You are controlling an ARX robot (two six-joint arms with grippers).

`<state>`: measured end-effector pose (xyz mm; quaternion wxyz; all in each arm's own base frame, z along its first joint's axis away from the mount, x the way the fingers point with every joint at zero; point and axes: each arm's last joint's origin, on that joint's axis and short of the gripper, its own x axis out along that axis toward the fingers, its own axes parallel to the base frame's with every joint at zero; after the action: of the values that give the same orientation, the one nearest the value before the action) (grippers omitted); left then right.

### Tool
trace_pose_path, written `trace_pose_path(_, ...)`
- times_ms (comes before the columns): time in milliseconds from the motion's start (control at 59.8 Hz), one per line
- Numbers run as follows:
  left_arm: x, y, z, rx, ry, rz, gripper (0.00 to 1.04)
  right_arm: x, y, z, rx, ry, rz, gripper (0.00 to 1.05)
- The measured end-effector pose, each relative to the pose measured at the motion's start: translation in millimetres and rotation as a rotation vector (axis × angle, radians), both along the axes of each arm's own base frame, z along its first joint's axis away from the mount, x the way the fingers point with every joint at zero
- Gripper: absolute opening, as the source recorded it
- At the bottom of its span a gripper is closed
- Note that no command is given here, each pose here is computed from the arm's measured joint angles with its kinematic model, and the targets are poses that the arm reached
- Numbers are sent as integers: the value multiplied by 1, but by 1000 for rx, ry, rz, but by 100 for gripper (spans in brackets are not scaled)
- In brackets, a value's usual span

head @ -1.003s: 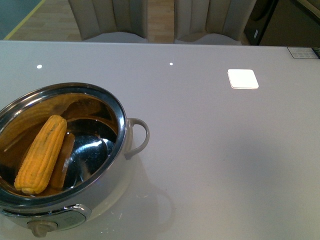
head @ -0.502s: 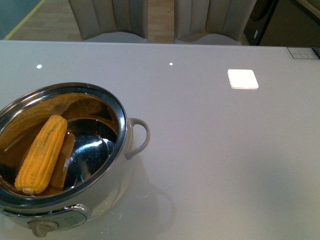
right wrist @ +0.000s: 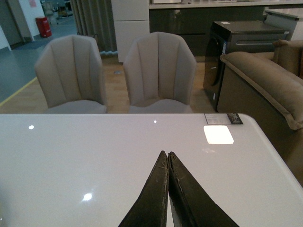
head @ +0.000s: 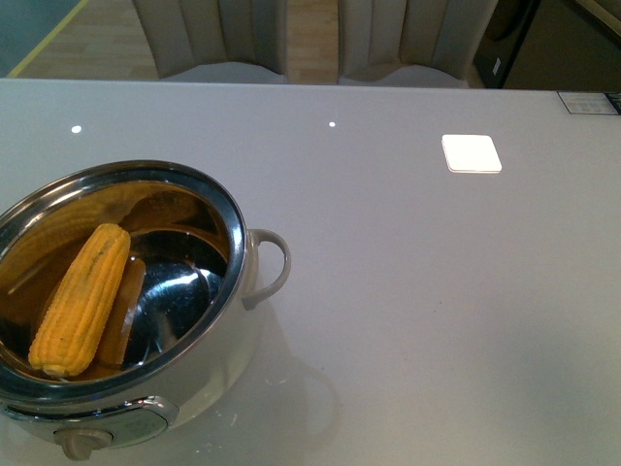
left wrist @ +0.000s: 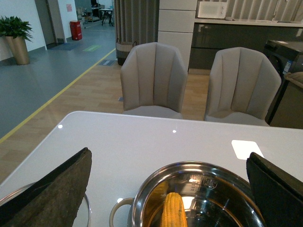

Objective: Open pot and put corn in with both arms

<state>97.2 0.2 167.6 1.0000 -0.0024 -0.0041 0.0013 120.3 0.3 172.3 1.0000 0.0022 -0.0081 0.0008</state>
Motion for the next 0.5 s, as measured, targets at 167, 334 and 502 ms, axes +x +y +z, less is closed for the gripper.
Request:
trace_pose_path(167, 0, 0, 0, 0, 0, 0, 98, -4, 0, 0, 0, -1, 0, 2)
trace_pose_path(334, 0, 0, 0, 0, 0, 0, 98, -8, 0, 0, 0, -2, 0, 2)
trace_pose_path(502, 0, 0, 0, 0, 0, 0, 98, -11, 0, 0, 0, -2, 0, 2)
